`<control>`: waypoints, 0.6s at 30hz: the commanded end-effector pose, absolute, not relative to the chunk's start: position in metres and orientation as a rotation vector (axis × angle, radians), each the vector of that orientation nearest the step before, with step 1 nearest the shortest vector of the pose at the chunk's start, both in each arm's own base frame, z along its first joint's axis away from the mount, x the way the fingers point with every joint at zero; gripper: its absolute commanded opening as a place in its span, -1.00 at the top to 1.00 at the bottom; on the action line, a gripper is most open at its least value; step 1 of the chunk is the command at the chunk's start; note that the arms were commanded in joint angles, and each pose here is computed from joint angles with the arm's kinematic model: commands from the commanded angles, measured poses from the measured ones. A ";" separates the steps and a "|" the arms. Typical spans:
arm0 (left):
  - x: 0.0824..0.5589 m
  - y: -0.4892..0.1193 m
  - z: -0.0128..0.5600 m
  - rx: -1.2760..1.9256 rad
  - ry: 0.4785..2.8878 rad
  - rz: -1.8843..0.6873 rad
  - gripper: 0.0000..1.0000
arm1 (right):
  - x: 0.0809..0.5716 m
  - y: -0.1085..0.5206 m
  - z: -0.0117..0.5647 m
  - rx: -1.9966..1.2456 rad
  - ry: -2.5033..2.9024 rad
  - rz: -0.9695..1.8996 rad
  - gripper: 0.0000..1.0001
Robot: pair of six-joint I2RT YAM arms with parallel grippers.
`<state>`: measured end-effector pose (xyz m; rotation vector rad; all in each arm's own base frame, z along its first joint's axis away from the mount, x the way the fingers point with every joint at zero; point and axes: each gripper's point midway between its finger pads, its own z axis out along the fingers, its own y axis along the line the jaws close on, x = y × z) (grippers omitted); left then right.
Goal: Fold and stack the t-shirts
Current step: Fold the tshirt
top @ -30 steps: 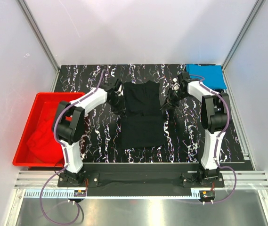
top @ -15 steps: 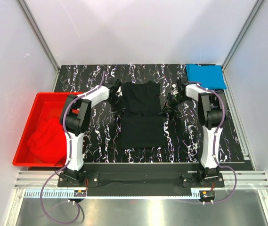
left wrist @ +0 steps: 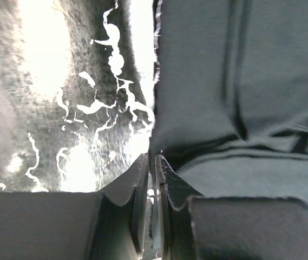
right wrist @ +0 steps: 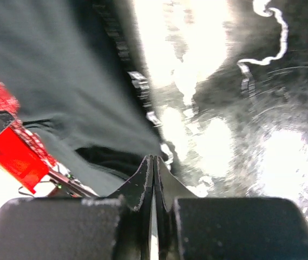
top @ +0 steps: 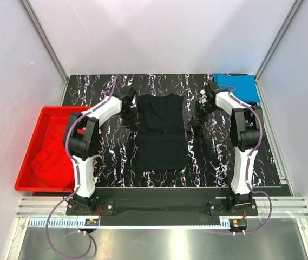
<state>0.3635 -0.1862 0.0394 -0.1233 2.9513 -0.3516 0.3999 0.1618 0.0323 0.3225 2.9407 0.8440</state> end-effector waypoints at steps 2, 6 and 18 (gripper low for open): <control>0.382 -0.202 0.078 -0.082 2.827 -0.494 0.70 | 0.413 0.181 0.086 0.258 2.809 0.956 0.91; 0.382 -0.206 0.063 -0.138 2.851 -0.528 0.70 | 0.408 0.197 0.076 0.233 2.825 1.007 0.90; 0.362 -0.150 0.001 -0.205 2.977 -0.188 0.75 | 0.374 0.151 -0.022 0.334 3.043 0.762 0.90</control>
